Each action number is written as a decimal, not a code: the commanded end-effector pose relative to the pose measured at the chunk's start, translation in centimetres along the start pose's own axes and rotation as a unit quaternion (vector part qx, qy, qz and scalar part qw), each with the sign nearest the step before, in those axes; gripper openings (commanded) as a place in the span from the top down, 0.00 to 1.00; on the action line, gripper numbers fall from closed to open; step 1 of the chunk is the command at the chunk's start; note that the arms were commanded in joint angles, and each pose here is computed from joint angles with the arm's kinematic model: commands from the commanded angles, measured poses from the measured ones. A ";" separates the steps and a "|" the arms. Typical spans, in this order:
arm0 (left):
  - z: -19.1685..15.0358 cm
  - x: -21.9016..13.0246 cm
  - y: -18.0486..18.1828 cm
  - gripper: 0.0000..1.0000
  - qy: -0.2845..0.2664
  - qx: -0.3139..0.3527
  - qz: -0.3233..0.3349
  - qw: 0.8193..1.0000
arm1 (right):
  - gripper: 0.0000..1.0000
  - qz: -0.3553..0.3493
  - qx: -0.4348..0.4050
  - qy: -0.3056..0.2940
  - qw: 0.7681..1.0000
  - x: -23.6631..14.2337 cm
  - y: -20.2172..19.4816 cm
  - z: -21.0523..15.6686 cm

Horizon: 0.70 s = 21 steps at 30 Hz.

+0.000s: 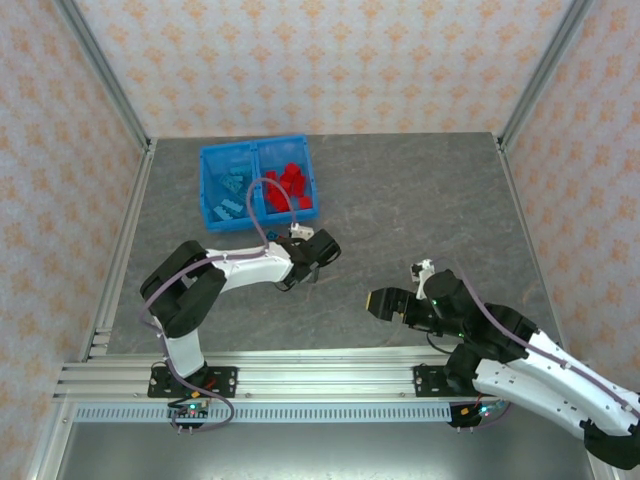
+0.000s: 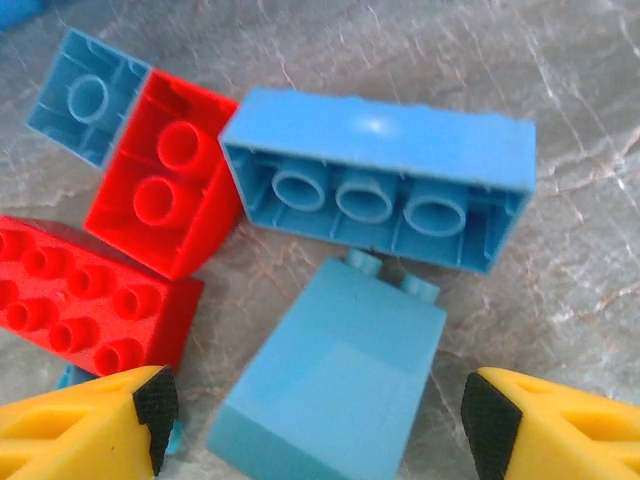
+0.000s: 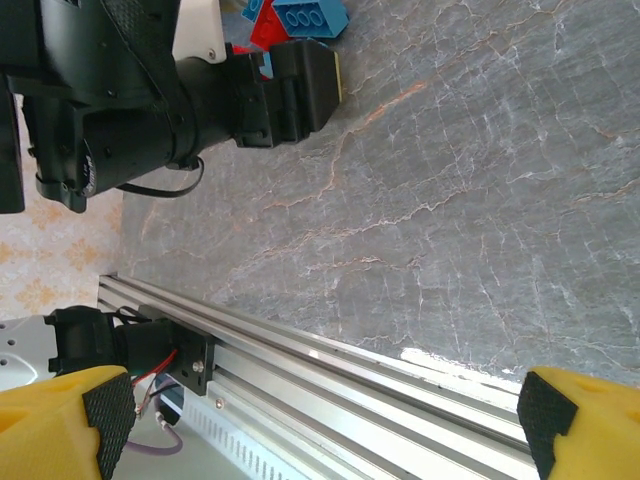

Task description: Sort the legos into containers by color

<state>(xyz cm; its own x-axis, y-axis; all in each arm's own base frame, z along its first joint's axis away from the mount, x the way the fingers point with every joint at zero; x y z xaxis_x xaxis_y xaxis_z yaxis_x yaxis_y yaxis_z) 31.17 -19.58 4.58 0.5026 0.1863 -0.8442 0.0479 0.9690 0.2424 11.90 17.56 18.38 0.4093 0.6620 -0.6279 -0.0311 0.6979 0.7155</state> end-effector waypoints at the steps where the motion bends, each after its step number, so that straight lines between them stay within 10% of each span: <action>1: 1.6 -0.1 1.2 0.25 -0.008 0.008 0.017 1.000 | 0.01 0.014 -0.006 -0.003 1.000 -0.8 1.2 0.3; 21: 0.4 -0.7 -1.2 0.71 0.020 -0.040 -0.103 0.994 | 0.01 0.031 -0.006 0.000 0.999 -1.1 1.8 0.2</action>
<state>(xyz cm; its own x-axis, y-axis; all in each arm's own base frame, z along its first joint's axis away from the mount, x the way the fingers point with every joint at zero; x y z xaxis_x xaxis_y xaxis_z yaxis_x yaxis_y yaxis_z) 32.01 -20.62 3.31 0.4523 0.0462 -0.8907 0.0807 0.9924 0.0925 11.86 17.60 18.56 0.4072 0.6654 -0.6256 -0.0330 0.6952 0.7180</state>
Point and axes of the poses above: each hand's point on the last joint's axis, 136 mm out from that joint toward the fingers, its own x axis out along the fingers, its own y axis along the line the jaws close on, z = x × y, the point moved 1 cm from there along -x, back along the fingers, and after that the axes turned 4 degrees about x, right-handed, at the moved point
